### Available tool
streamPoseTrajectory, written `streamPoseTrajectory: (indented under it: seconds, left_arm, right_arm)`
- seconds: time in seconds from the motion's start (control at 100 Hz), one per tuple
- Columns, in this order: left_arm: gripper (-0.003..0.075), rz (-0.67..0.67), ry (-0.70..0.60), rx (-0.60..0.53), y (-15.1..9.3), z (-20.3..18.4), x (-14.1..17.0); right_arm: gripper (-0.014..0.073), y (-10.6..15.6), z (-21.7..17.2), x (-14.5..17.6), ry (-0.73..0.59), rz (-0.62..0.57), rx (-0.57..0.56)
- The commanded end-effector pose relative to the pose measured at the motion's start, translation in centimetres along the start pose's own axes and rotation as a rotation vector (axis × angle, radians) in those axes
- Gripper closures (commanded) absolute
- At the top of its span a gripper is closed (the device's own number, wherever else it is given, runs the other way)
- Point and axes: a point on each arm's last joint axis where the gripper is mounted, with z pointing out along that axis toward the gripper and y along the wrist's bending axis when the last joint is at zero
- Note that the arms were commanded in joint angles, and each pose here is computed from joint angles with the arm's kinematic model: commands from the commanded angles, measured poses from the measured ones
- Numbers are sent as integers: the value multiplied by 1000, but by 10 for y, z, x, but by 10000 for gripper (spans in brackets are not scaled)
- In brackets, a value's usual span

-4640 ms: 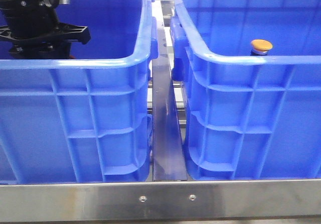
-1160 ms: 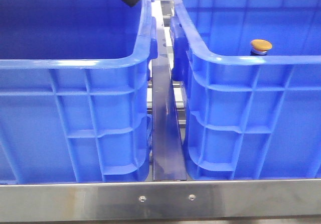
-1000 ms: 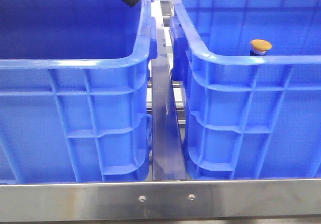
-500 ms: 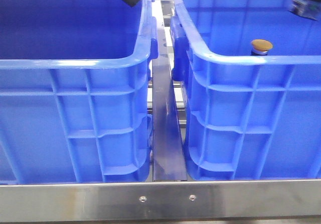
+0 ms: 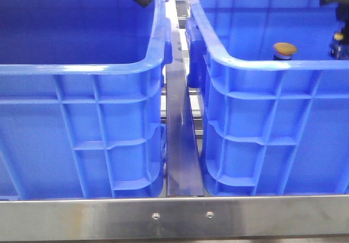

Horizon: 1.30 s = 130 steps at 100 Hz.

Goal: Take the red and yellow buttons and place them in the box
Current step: 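Grasp the red button with the right gripper, release the left gripper, then lower the red button beside the yellow one with the right gripper and release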

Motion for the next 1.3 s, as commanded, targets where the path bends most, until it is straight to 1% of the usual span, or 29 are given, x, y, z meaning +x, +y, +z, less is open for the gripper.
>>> streamPoseTrajectory:
  seconds: [0.0,0.14,0.4,0.5,0.69,0.97,1.02,1.07,1.19,1.24,1.29]
  left_arm:
    - [165,2,-114,22,-8,-21,-12]
    - [165,2,-115,22,-8,-21,-12]
    - [165,2,-120,21,-8,-21,-12]
    - [165,2,-120,21,-8,-21,-12]
    - [165,2,-120,21,-8,-21,-12]
    - [165,2,-120,21,-8,-21,-12]
    - [165,2,-120,21,-8,-21,-12]
    - [165,2,-120,21,-8,-21,-12]
    - [165,2,-120,21,-8,-21,-12]
    - [165,2,-120,21,-8,-21,-12]
    - [165,2,-120,21,-8,-21,-12]
  right_arm:
    - [471,-7,0,-16,-93,-4,66]
    - [471,-7,12,-10,-99,1,107]
    - [471,1,38,-20,-101,17,92]
    - [471,3,49,-19,-93,16,95]
    - [471,-3,63,-14,-66,19,109]
    - [461,-13,71,-3,-1,29,104]
    - [437,-13,71,-2,4,30,99]
    - [392,-13,71,-2,5,30,98]
    - [234,-13,71,-2,6,30,97]
    - [187,-13,71,-2,5,30,98]
    - [161,-13,71,-3,3,31,98]
